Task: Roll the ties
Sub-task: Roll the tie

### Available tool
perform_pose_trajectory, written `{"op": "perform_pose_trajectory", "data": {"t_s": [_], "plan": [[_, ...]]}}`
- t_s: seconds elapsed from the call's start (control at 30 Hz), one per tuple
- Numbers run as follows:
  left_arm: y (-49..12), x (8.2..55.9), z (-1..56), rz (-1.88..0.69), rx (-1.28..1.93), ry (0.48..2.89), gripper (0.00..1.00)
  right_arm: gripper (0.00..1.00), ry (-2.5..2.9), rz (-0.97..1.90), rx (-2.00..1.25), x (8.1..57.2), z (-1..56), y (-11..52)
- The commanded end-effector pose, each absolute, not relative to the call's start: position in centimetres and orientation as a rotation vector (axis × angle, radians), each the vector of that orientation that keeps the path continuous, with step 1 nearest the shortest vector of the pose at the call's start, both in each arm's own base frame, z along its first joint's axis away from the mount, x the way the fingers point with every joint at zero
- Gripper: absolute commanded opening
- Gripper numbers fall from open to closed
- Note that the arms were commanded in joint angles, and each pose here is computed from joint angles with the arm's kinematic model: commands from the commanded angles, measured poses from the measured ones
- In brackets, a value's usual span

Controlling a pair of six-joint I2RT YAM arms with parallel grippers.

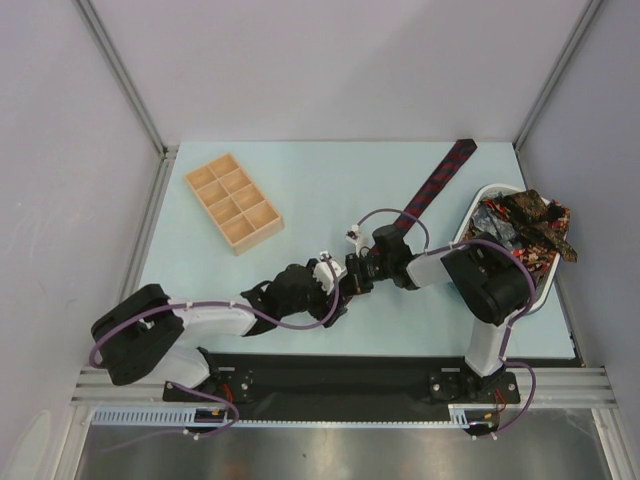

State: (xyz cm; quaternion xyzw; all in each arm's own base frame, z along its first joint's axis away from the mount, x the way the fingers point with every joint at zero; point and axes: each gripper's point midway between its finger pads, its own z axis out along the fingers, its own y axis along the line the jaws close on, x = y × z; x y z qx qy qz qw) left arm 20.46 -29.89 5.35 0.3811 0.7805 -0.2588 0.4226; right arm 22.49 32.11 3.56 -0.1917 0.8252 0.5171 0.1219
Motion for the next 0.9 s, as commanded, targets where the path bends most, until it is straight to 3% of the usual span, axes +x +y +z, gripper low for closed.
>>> {"op": "perform_pose_trajectory", "data": {"t_s": [0.0,0.07,0.1,0.27,0.43,0.53,0.7,0.87], "plan": [[-31.6,20.9,6.0,-0.669,1.005,1.903,0.88,0.0,2.369,1.537,-0.583,23.3,4.4,32.7],[-31.8,21.2,5.6,-0.652,1.007,1.932,0.84,0.0,2.373,1.529,-0.588,23.4,4.3,32.7],[-31.7,21.2,5.0,-0.641,1.016,1.95,0.78,0.0,2.369,1.527,-0.59,23.5,4.4,32.7],[-31.5,21.2,3.8,-0.622,1.013,2.013,0.73,0.0,2.384,1.522,-0.592,23.4,4.0,32.7],[-31.1,20.7,3.1,-0.61,1.024,2.052,0.53,0.02,2.393,1.518,-0.592,23.4,3.8,32.6],[-30.6,20.2,2.5,-0.608,1.027,2.084,0.49,0.06,2.403,1.488,-0.588,23.6,3.6,32.4],[-30.4,19.9,2.4,-0.612,1.027,2.107,0.4,0.28,2.397,1.425,-0.575,24.0,3.8,31.8],[-30.2,20.1,1.8,-0.586,1.029,2.137,0.38,0.38,2.403,1.405,-0.544,24.3,3.9,31.3]]}}
